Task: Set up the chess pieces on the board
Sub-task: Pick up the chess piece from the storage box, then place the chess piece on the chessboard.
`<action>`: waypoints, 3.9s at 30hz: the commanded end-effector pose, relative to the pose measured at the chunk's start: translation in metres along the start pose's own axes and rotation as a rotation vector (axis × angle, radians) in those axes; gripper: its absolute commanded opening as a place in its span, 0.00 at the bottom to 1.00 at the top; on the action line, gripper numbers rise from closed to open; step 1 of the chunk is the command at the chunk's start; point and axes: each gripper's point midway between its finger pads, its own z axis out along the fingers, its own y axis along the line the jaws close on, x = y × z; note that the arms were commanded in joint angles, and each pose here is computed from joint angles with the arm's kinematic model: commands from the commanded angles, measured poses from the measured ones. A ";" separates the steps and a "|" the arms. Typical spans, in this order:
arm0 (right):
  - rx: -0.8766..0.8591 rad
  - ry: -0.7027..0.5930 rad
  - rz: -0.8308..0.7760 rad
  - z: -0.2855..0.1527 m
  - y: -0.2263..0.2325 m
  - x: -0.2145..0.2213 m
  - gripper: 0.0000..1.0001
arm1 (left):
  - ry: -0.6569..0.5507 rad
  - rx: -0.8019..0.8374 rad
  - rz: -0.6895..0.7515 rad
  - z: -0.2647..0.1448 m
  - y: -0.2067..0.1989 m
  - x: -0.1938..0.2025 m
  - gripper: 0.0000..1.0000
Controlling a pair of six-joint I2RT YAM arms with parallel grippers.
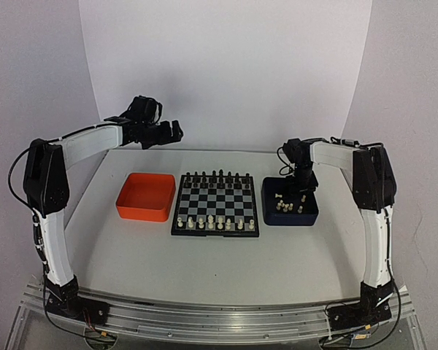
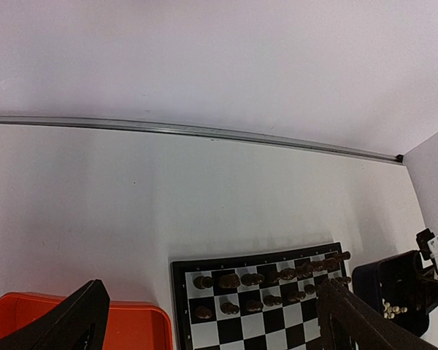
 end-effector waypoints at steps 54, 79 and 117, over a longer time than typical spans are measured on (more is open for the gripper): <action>-0.322 -0.197 -0.044 -0.149 0.071 0.001 0.00 | -0.041 0.090 -0.016 -0.023 -0.014 -0.016 1.00; -0.436 0.058 -0.191 -0.107 0.196 0.059 0.00 | -0.018 0.034 0.028 -0.037 0.002 0.002 1.00; -0.374 0.124 -0.238 -0.069 0.206 0.069 0.03 | -0.010 0.034 0.014 -0.039 0.005 0.009 1.00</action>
